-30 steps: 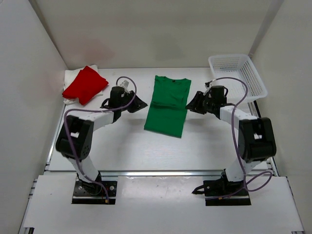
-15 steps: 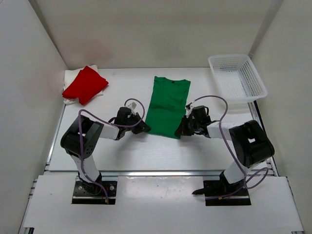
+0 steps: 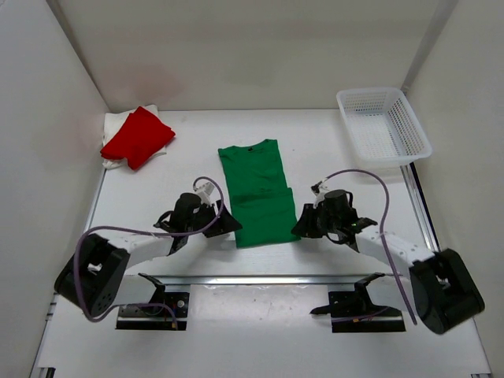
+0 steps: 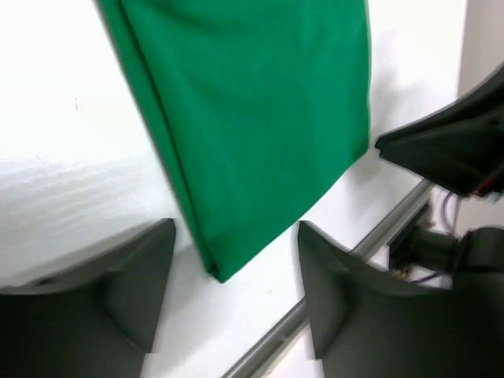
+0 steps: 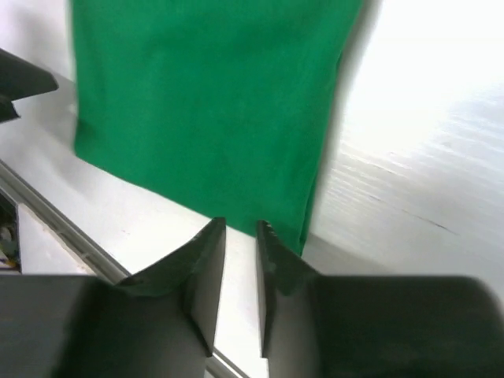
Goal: Fold and stack the t-shirts
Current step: Fold the folded rectangular tshirt in 1/3 of the way, then grab one side of the 2/3 rectangular tshirt with both arms
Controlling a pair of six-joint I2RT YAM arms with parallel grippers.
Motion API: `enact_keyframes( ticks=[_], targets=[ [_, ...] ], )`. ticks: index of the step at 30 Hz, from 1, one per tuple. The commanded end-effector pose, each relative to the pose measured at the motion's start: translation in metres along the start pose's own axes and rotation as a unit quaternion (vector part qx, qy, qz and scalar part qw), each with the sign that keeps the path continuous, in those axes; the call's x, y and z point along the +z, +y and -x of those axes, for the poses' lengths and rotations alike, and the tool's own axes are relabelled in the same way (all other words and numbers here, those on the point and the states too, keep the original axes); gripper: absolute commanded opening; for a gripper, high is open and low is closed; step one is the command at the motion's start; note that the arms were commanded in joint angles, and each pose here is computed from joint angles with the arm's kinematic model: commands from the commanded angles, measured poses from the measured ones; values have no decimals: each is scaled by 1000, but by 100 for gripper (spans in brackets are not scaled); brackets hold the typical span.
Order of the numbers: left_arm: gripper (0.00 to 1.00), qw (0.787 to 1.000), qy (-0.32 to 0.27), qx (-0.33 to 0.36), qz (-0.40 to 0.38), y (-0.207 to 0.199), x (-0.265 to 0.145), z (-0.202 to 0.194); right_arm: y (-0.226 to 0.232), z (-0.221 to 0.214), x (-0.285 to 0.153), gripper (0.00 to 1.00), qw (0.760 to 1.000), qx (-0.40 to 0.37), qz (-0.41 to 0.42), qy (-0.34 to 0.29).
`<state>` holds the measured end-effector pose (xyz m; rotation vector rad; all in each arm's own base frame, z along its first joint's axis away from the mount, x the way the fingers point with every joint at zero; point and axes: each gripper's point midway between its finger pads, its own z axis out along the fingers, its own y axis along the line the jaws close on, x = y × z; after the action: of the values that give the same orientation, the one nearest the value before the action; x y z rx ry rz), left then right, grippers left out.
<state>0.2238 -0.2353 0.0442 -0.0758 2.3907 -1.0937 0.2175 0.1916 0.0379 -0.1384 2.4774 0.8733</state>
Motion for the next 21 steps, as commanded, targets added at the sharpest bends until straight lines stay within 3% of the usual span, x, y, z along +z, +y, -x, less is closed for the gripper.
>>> enact_keyframes(
  ticks=[1, 3, 5, 6, 7, 9, 12, 15, 21],
  targets=[
    [77, 998, -14, 62, 21, -7, -14, 17, -7, 4, -20, 22, 999, -10, -15, -33],
    [89, 997, 5, 76, 19, -8, -19, 4, -13, 3, -26, 28, 999, -1, -19, -42],
    [80, 997, 19, 72, 17, -5, -23, -8, -18, -4, -25, 33, 999, 6, -23, -39],
    [65, 997, 22, 64, 22, -2, -25, -13, -19, -6, -25, 35, 999, 14, -27, -35],
    [59, 997, 36, 60, 24, 2, -25, -24, -25, -12, -24, 36, 999, 20, -42, -25],
    [54, 996, 60, 49, 49, 18, -24, -43, -27, -14, -22, 42, 999, 28, -37, -24],
    [55, 995, 72, 26, 56, 33, -22, -61, -21, -20, -16, 45, 999, 36, -5, -9],
    [56, 995, 76, 22, 52, 28, -16, -65, -21, -22, -11, 45, 999, 36, -1, -4],
    [53, 994, 77, 18, 75, 36, -8, -70, -21, -19, -1, 33, 999, 48, 13, -2]
  ],
)
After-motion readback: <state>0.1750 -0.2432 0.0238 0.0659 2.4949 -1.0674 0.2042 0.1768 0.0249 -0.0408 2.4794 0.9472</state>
